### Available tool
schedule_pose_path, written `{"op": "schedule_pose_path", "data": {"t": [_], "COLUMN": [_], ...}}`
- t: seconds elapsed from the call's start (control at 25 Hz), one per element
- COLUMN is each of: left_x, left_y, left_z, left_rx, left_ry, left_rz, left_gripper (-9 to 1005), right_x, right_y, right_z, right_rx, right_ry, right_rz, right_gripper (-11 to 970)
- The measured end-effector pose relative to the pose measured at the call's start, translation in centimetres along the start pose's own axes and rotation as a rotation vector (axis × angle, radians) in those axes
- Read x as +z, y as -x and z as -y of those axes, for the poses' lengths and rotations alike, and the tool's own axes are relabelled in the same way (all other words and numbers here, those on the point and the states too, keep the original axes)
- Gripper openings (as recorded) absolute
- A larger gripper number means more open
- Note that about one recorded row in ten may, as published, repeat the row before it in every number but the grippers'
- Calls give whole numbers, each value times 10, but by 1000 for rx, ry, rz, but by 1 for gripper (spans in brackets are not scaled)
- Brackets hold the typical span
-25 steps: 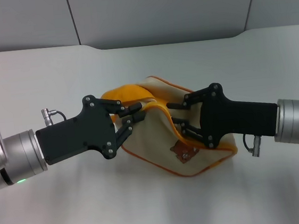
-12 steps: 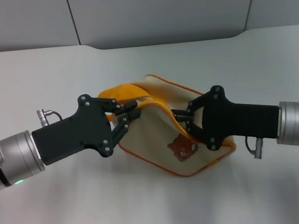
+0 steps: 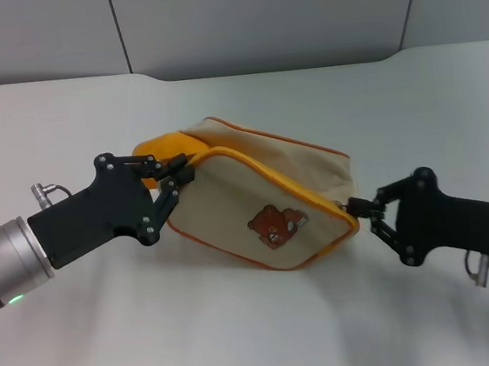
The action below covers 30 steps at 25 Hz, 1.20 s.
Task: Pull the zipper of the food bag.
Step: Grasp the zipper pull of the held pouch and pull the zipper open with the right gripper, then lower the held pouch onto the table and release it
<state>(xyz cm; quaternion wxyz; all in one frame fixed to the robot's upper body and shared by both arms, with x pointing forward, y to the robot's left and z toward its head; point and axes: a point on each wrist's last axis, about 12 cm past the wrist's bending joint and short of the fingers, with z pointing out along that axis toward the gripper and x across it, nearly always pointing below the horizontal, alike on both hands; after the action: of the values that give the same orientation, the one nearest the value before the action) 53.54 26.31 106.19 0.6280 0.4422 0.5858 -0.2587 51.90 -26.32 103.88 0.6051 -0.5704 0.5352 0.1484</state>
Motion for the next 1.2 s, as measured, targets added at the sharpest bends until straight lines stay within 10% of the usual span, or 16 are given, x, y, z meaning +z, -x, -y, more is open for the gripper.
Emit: {"op": "schedule_pose_path", "data": {"t": [0.36,0.92,1.2], "left_x": [-2,-25,-24], "left_y": [-3,-24,-32], "left_z": [-1,27,34], "left_rx": [-33,-202,-237], "left_ry": [21,149,168], "left_rz": [-18,-12,-51], "left_gripper": [77,70,70], "right_x": [-13,-32,-34], "right_y": [-6,12,17], "right_z": [-5,1,2], "right_rx": [89,511,569], "right_ry": [-57,-127,-110], "right_rz": [-24,197,245], "right_gripper": [4,162,585]}}
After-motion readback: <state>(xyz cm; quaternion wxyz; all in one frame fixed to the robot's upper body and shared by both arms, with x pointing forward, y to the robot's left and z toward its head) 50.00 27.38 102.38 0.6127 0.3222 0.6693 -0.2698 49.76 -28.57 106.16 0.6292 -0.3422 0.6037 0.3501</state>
